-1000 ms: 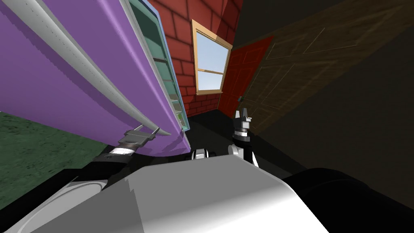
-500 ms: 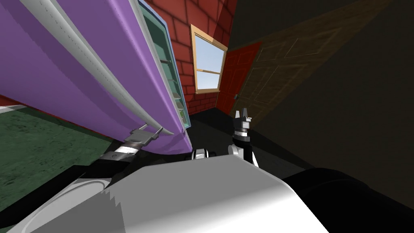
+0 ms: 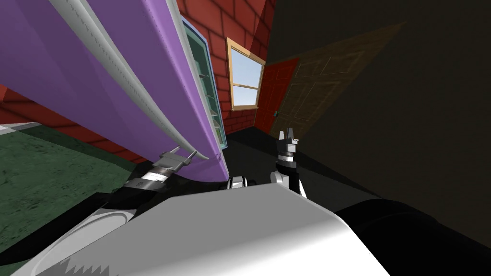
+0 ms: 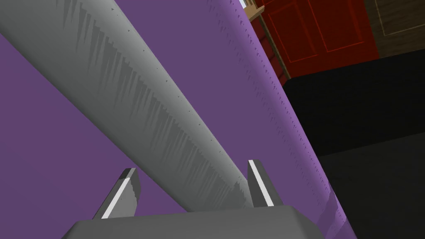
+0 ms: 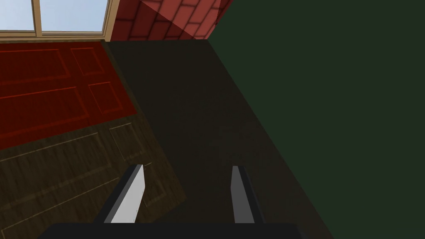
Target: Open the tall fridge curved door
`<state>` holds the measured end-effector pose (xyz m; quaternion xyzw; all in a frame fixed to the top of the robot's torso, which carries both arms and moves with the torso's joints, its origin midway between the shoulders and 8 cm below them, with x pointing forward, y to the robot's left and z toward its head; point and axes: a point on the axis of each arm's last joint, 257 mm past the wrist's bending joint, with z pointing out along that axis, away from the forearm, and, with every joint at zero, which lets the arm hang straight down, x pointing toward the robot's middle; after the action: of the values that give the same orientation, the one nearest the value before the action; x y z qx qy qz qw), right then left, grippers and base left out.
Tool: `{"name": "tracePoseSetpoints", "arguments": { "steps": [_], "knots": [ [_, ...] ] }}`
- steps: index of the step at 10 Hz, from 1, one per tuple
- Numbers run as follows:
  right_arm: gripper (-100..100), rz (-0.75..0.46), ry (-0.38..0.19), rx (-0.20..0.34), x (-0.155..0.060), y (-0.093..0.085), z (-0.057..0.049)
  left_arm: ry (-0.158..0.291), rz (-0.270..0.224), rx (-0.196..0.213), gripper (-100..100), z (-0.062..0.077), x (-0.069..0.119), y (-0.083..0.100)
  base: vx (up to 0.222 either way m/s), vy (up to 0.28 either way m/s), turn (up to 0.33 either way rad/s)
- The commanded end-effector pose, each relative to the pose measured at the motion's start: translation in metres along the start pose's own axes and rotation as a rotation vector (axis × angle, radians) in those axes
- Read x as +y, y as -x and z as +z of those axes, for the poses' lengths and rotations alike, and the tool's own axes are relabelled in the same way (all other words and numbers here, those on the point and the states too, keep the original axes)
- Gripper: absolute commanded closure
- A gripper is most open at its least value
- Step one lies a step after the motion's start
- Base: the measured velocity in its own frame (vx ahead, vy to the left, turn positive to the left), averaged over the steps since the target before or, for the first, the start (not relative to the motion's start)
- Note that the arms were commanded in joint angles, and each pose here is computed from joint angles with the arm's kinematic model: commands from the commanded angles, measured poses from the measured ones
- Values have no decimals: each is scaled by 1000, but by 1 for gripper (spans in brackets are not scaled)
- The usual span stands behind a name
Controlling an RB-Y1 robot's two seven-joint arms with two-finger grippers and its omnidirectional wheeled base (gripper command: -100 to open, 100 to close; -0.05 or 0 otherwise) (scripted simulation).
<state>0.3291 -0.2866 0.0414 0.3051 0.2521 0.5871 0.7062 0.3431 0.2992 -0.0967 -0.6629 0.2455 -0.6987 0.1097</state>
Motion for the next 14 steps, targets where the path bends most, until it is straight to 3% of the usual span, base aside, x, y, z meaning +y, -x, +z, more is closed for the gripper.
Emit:
{"name": "tracePoseSetpoints", "arguments": {
  "steps": [1,14],
  "knots": [
    [0,0,0,0,0,0,0,17,0,11,100,3,7,-4,-183,178,-111],
    [0,0,0,0,0,0,0,136,2,88,100,16,52,-32,-192,165,-102]
  ]
}}
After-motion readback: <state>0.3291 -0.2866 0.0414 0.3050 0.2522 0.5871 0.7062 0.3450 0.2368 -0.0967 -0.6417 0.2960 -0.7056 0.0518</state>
